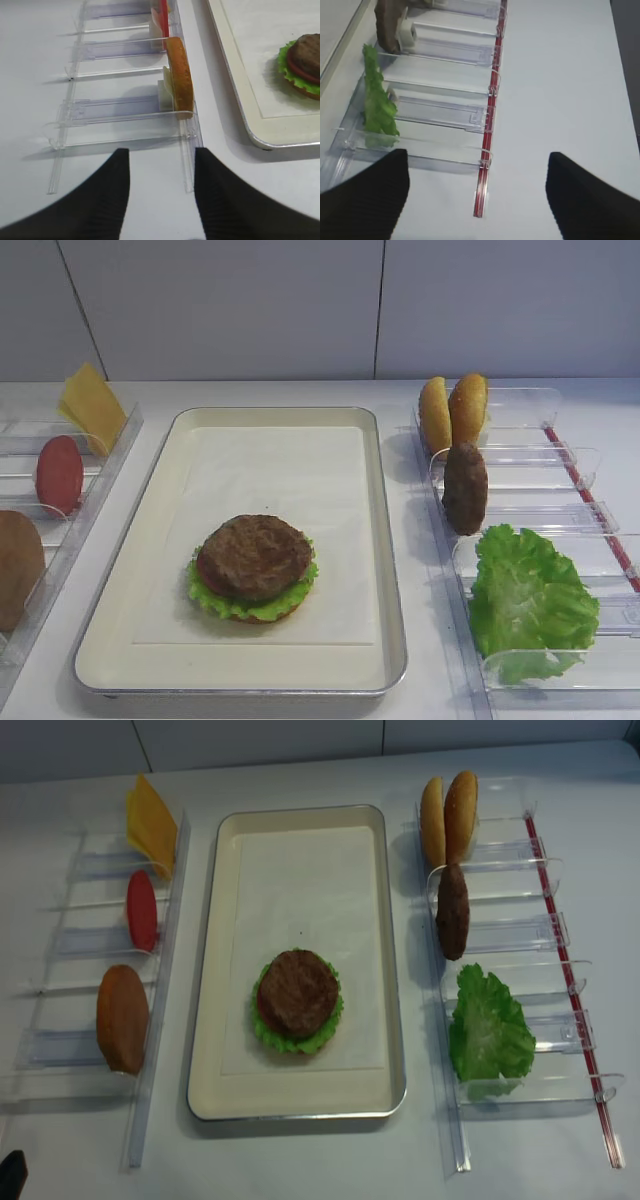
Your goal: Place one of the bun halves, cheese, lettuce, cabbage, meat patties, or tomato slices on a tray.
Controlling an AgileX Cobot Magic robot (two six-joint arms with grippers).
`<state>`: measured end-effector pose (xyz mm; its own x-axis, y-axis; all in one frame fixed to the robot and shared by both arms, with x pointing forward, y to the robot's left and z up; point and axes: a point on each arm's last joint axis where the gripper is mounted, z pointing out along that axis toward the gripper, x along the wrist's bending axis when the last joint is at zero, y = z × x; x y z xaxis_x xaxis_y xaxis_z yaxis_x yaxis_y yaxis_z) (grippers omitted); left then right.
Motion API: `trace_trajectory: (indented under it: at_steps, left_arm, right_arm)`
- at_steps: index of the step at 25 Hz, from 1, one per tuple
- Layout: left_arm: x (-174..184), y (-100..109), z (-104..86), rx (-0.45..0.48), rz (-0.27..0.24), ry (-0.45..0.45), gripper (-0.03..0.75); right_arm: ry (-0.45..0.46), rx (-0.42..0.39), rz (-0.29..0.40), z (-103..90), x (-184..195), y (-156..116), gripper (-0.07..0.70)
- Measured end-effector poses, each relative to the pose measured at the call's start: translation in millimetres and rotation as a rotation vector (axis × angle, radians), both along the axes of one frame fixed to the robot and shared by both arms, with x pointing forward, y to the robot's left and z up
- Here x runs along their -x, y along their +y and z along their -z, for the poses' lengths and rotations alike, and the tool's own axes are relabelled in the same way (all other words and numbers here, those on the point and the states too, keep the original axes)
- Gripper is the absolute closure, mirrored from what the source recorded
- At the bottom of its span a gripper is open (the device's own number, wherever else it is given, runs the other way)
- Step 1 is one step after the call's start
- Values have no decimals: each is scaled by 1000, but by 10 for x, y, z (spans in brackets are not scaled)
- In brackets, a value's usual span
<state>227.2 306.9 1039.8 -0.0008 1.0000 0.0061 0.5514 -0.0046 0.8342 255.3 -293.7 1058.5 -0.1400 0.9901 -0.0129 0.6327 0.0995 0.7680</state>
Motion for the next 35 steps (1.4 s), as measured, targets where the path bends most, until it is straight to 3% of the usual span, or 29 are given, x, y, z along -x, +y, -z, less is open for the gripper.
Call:
trace_trajectory:
  at_steps: [7,12,35]
  left_arm:
    - [0,0,0,0,0,0,416]
    - [0,0,0,0,0,0,417]
    - [0,0,0,0,0,0,417]
  right_arm:
    - [-116,-11,1,85,211,-16,58]
    - [-125,-11,1,202,246,-19,58]
    - [-129,-8,-1,202,251,-22,79]
